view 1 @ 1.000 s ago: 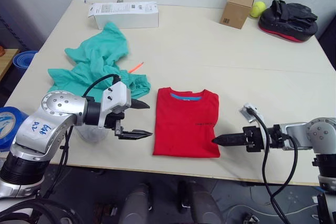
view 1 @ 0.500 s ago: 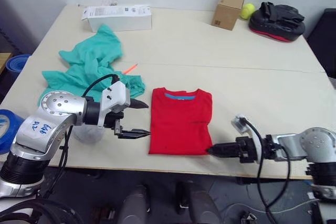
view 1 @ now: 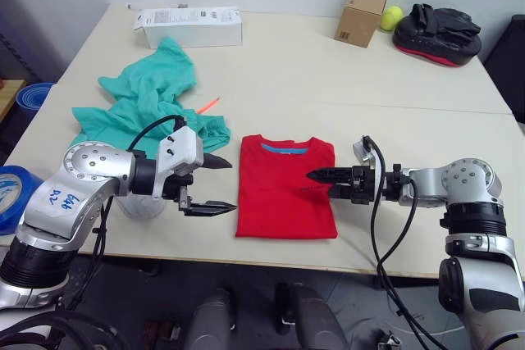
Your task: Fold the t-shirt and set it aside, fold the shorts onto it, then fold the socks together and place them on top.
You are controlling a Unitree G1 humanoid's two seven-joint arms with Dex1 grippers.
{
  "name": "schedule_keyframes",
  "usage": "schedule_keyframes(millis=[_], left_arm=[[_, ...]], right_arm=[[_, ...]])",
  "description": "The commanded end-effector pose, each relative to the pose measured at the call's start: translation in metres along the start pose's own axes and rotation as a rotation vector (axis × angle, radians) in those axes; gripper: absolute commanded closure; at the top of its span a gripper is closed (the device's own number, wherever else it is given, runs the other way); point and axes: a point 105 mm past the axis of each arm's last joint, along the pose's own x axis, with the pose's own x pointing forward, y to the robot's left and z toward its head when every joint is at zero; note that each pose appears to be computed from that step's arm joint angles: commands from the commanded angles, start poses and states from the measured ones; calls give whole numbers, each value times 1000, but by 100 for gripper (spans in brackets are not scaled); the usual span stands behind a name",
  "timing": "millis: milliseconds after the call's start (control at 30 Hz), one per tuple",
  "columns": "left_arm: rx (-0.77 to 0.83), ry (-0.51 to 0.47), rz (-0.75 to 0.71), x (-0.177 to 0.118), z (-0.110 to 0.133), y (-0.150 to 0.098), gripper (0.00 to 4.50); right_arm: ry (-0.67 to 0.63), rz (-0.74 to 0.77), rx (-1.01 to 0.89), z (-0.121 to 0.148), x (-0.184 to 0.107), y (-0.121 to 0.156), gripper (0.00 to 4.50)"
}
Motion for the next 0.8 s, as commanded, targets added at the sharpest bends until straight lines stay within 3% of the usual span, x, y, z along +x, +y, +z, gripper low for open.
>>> schedule_keyframes(millis=[33,200,300,433,600,800], left_arm=[[50,-15,-2,2,9,-2,0],[53,-17,-2,2,9,0,0],[55,-19,-3,4,9,2,0],[64,-27,-16,7,10,1,0],[79,-27,-30,11,9,2,0],[87,-49,-62,21,10,-1,0]], right_arm=[[43,-100,-8,-12,5,-18,59],[59,-120,-55,-15,4,-20,234],[74,-146,-103,-19,0,-23,310],[87,-187,-194,-21,-9,-27,446],[61,-237,-281,-9,-31,-28,449],[2,-338,-348,10,-84,-32,449]])
